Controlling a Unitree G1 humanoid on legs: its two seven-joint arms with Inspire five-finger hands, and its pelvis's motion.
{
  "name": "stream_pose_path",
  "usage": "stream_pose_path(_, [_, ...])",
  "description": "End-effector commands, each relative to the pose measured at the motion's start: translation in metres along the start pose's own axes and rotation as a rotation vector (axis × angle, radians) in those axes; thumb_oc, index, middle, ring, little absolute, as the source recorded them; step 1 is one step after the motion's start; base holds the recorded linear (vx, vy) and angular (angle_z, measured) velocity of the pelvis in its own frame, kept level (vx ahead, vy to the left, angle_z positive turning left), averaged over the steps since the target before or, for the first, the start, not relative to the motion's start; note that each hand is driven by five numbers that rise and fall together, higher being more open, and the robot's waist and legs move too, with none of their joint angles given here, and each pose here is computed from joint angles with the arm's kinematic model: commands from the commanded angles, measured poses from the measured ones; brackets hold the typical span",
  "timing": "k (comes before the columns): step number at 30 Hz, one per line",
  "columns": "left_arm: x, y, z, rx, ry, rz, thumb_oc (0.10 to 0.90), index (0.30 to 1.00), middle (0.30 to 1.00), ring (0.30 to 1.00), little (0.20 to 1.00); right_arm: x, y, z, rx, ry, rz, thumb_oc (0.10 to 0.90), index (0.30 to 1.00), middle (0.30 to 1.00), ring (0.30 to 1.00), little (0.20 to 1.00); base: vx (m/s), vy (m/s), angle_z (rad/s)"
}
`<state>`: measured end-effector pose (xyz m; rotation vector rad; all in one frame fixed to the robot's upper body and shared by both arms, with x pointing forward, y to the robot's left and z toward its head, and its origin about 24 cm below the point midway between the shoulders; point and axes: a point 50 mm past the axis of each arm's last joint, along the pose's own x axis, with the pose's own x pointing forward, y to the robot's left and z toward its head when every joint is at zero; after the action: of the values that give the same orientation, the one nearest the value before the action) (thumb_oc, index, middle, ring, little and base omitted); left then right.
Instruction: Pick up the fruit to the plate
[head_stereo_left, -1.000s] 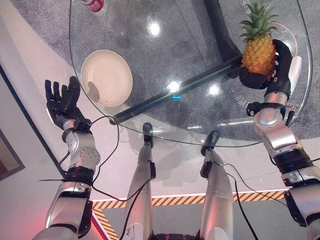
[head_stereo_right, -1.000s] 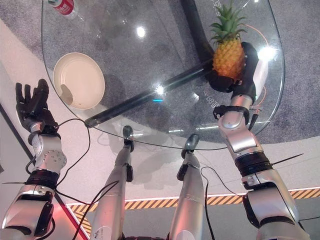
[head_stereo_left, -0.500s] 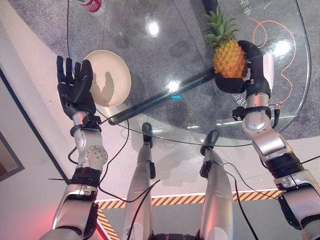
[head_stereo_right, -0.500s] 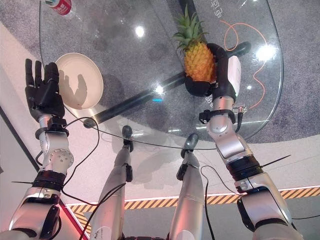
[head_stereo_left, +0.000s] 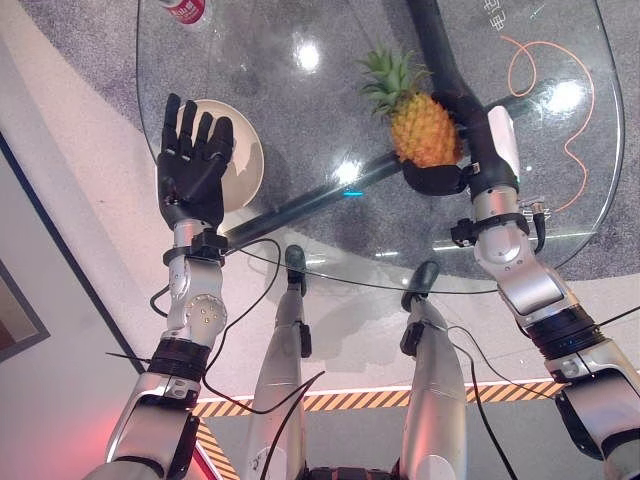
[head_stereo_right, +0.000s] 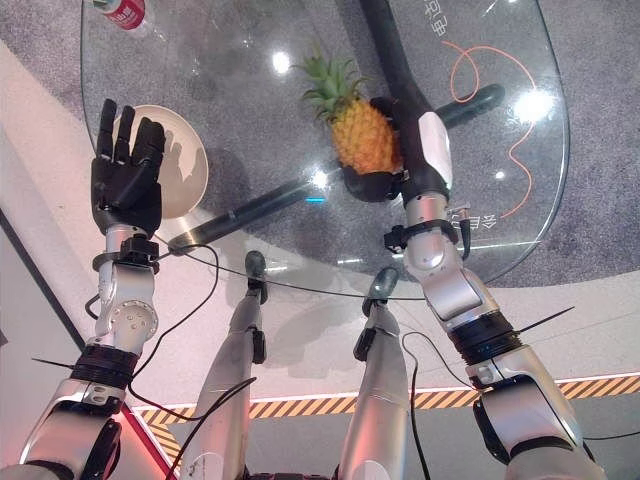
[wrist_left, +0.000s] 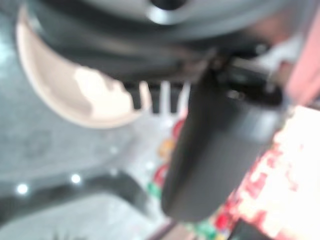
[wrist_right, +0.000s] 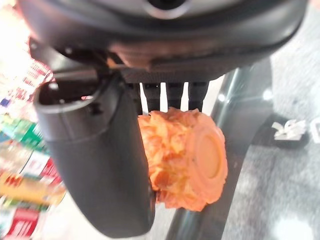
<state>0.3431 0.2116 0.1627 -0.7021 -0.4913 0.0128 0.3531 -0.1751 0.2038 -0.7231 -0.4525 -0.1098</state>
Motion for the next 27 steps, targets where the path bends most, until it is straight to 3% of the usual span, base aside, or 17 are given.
stream_pose_path(1, [0.013, -0.040, 0.032, 0.027, -0.138, -0.242, 0.800, 0.900, 0.900, 0.900, 0.900, 0.002, -0.012, 0.060, -0.022, -0.310, -0.008, 0.100, 0.300, 0.300, 0.300, 0.200, 0.00, 0.000, 0.00])
stream_pose_path(27, [0.003, -0.082, 0.005, -0.080, 0.057, -0.477, 0.800, 0.900, 0.900, 0.900, 0.900, -0.006, 0.006, 0.100, -0.022, -0.466, 0.144, 0.100, 0.300, 0.300, 0.300, 0.200, 0.00, 0.000, 0.00])
